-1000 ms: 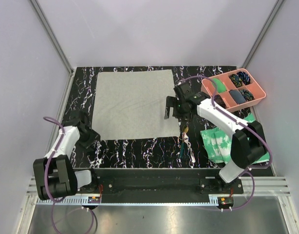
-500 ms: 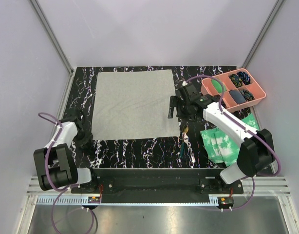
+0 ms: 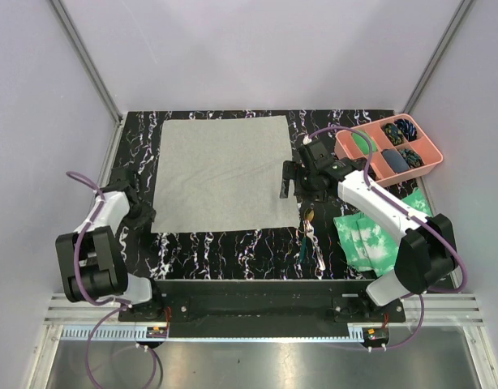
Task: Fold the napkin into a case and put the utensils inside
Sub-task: Pick up the flattened napkin from the center of the board.
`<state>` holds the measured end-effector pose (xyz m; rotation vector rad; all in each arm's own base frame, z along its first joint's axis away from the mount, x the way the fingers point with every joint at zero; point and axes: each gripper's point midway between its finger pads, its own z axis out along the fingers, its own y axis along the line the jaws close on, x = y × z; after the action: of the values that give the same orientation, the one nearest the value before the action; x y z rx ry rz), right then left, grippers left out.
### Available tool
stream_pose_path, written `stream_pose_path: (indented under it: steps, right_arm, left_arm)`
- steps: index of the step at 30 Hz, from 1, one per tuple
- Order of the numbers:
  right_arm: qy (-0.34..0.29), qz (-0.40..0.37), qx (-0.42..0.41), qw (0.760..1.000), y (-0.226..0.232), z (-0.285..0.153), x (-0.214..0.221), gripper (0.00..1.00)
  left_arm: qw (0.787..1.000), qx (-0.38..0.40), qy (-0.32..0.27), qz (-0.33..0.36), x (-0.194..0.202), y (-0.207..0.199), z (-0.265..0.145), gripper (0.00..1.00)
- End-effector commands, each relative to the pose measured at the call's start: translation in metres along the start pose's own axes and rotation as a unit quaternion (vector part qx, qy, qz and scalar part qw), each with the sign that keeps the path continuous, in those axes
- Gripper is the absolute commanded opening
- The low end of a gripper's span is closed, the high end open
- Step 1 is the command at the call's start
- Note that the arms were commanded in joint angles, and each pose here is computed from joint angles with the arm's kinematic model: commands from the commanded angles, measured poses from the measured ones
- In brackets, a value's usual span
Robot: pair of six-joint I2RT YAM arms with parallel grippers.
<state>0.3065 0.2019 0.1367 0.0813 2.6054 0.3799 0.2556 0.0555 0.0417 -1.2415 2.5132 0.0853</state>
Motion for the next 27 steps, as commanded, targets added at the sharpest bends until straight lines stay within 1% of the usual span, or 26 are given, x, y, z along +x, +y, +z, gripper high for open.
stream_pose_path:
  steps: [1, 3, 10, 13, 16, 22, 26, 27]
  right_arm:
    - [-0.021, -0.006, -0.019, 1.000, 0.007, -0.006, -0.011, 1.00]
    - [-0.023, -0.005, -0.021, 1.000, 0.008, -0.005, -0.012, 1.00]
    - [-0.021, -0.009, -0.023, 0.999, 0.009, -0.004, -0.012, 1.00]
    - [-0.021, -0.009, -0.024, 0.999, 0.009, -0.004, -0.012, 1.00]
    - [-0.019, -0.009, -0.026, 0.999, 0.010, -0.004, -0.011, 1.00]
    - [-0.024, -0.006, -0.032, 0.999, 0.013, -0.006, -0.013, 1.00]
    - [-0.027, 0.001, -0.034, 0.999, 0.014, -0.007, -0.016, 1.00]
    - [-0.027, 0.002, -0.033, 0.999, 0.014, -0.007, -0.016, 1.00]
  left_arm:
    - [1.000, 0.006, -0.011, 0.028, -0.006, -0.017, 0.002, 0.45]
    - [0.999, 0.003, -0.008, 0.034, -0.002, -0.019, 0.003, 0.43]
    - [0.999, -0.021, -0.010, 0.028, -0.002, -0.017, 0.010, 0.40]
    - [0.999, -0.030, -0.009, 0.024, -0.001, -0.013, 0.010, 0.46]
    - [0.999, -0.041, -0.007, 0.021, 0.003, -0.009, 0.011, 0.48]
    - [0.999, -0.038, 0.025, 0.022, 0.018, -0.011, 0.019, 0.48]
    - [0.998, -0.051, 0.037, 0.032, 0.027, -0.008, 0.024, 0.48]
    - [0.997, -0.062, 0.032, 0.032, 0.026, -0.004, 0.026, 0.48]
